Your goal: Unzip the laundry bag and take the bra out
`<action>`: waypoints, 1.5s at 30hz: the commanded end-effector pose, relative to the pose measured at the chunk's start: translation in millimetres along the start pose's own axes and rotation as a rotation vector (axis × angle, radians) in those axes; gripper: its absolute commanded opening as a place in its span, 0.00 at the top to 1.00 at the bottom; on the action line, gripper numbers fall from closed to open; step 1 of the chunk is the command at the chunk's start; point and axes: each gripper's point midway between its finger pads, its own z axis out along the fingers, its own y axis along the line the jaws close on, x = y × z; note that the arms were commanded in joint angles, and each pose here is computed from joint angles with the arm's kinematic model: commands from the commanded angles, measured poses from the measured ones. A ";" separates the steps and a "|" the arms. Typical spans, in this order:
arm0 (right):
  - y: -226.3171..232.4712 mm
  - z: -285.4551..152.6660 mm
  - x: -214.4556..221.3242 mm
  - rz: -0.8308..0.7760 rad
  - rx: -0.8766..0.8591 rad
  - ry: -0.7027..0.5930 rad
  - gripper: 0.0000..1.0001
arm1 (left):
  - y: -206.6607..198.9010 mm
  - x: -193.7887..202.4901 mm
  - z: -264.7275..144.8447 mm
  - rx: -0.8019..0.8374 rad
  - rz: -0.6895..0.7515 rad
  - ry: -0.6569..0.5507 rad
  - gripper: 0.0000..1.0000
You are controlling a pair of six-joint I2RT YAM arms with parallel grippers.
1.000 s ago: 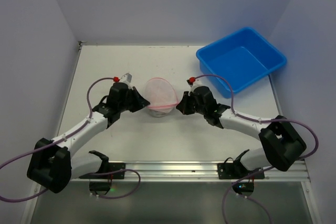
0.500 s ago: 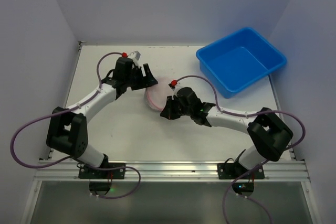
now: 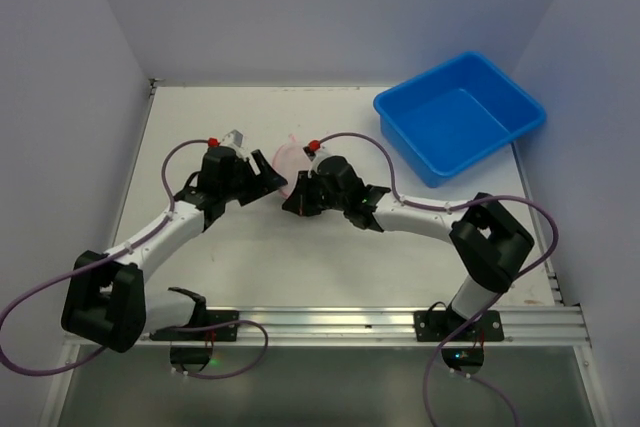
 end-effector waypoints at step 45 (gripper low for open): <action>37.9 0.8 -32.2 -0.086 -0.091 -0.005 1.00 | 3.1 -36.3 -12.6 -0.008 -0.117 -0.113 0.01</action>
